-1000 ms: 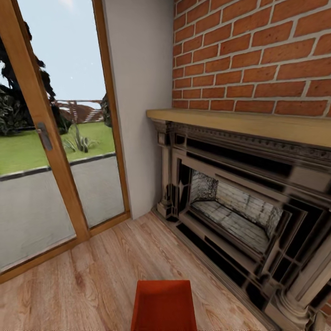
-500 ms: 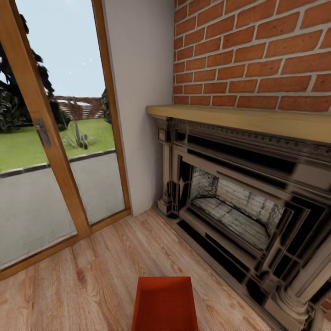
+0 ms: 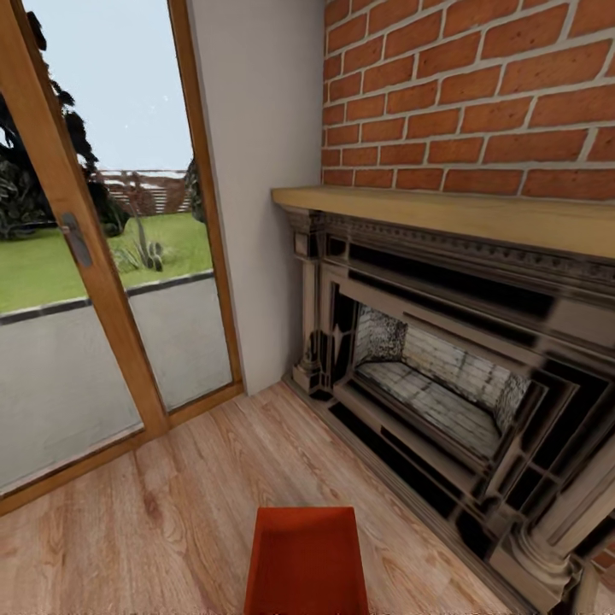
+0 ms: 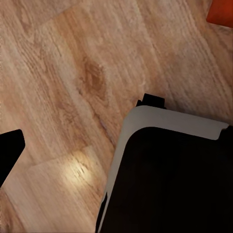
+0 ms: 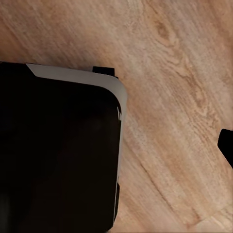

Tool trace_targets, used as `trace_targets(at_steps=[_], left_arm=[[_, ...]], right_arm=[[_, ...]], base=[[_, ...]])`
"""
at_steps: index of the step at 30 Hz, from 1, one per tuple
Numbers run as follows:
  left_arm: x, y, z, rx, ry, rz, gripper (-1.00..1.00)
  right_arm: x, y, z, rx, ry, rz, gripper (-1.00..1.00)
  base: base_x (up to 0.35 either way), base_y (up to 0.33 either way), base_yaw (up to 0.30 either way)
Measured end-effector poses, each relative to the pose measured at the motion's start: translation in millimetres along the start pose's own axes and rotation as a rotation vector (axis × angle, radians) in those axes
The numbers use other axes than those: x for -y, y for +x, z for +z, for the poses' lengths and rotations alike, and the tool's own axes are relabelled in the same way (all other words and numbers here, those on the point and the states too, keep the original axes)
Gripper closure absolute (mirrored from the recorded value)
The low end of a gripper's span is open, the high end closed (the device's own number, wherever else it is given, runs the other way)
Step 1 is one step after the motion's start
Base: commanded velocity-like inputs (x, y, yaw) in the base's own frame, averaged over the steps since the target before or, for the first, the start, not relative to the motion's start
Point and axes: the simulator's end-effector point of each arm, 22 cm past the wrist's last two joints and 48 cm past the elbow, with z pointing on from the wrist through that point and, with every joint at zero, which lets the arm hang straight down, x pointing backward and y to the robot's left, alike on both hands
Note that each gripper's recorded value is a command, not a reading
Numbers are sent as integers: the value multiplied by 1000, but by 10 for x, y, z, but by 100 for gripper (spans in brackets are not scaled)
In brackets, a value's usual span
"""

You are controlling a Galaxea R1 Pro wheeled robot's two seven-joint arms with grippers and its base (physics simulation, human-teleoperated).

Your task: Move the two storage containers from the living room to the garage. In the garage, place one container on the floor and stack the other container on top of it (either order is fine).

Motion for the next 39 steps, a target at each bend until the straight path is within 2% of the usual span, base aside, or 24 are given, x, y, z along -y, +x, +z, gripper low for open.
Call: trace_targets(at_steps=[39], left_arm=[[-48, 242, 30, -59, -13, 14, -100]], right_arm=[[-36, 239, -8, -61, -5, 0, -100]], base=[[0, 0, 0]])
